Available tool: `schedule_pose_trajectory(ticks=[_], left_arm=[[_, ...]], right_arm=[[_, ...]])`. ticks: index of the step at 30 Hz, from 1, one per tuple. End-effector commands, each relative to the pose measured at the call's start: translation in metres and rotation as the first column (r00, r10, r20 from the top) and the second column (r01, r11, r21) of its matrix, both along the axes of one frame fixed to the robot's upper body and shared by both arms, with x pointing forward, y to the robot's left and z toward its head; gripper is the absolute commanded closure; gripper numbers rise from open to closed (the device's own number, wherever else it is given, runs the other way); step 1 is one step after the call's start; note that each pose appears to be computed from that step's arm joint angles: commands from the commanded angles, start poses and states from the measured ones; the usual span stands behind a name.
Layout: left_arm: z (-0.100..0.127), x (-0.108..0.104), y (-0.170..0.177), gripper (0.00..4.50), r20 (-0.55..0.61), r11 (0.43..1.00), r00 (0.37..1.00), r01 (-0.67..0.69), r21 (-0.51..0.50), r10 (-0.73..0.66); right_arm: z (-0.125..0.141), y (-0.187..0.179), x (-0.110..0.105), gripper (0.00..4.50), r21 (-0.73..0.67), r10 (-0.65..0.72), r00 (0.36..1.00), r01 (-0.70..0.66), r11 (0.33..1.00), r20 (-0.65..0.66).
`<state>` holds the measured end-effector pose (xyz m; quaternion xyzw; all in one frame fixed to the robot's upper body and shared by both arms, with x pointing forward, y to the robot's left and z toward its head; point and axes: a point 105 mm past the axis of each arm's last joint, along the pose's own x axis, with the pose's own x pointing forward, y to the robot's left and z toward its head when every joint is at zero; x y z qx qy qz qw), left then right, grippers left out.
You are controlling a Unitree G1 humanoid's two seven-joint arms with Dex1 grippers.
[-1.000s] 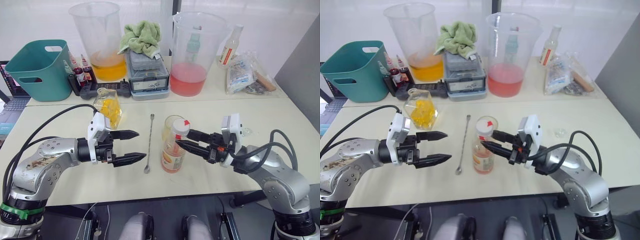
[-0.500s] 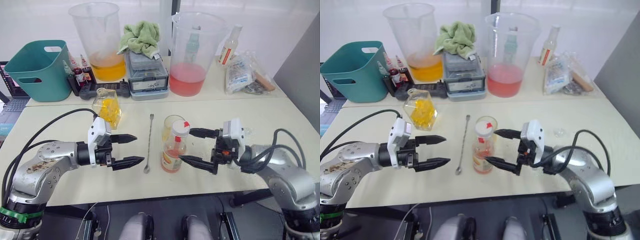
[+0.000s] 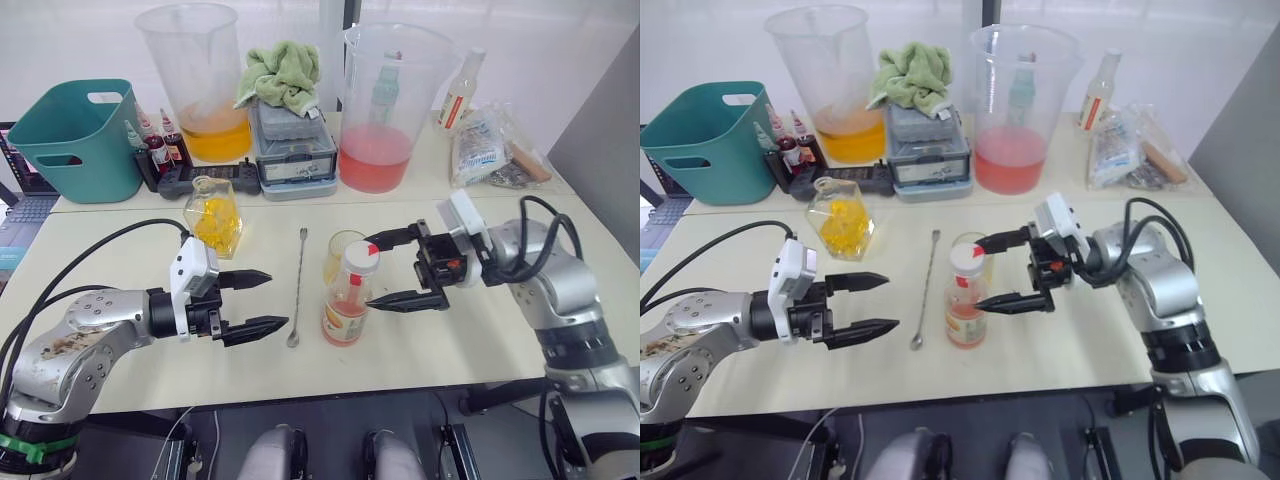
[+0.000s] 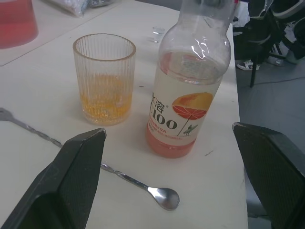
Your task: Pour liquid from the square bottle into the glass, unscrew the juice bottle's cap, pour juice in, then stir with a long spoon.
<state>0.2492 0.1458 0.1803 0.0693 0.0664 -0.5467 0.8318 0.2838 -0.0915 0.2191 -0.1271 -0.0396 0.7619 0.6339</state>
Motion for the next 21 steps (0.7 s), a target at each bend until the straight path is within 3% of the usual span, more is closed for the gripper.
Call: schedule_pose_trajectory(ticks=[1, 7, 8, 15, 17, 21], left_arm=[[0.010, -0.009, -0.001, 0.00, 0.044, 1.000, 0.999, 0.001, 0.003, -0.002], [0.010, -0.017, 0.001, 0.00, 0.044, 1.000, 0.999, -0.015, -0.003, 0.015], [0.010, -0.017, 0.002, 0.00, 0.045, 1.000, 0.999, -0.017, -0.004, 0.017], [0.006, -0.020, 0.005, 0.00, 0.036, 0.999, 0.999, -0.020, -0.028, 0.021], [0.005, -0.018, 0.004, 0.00, 0.035, 1.000, 0.999, -0.013, -0.025, 0.014], [0.005, -0.011, 0.004, 0.00, 0.044, 1.000, 0.999, 0.009, -0.029, -0.008]], right_arm=[[0.006, 0.004, 0.000, 0.04, 0.001, 0.062, 0.997, -0.062, 0.998, 0.042], [0.006, 0.012, 0.004, 0.04, 0.010, 0.103, 0.994, -0.103, 0.995, 0.037], [0.004, 0.013, 0.005, 0.56, 0.009, 0.101, 0.994, -0.102, 0.995, 0.038], [0.001, 0.012, 0.000, 2.87, -0.002, 0.098, 0.993, -0.099, 0.995, 0.071], [0.003, 0.010, -0.002, 3.19, -0.002, 0.088, 0.994, -0.089, 0.996, 0.071], [0.013, 0.005, -0.018, 3.20, 0.022, 0.040, 0.998, -0.041, 0.999, 0.050]])
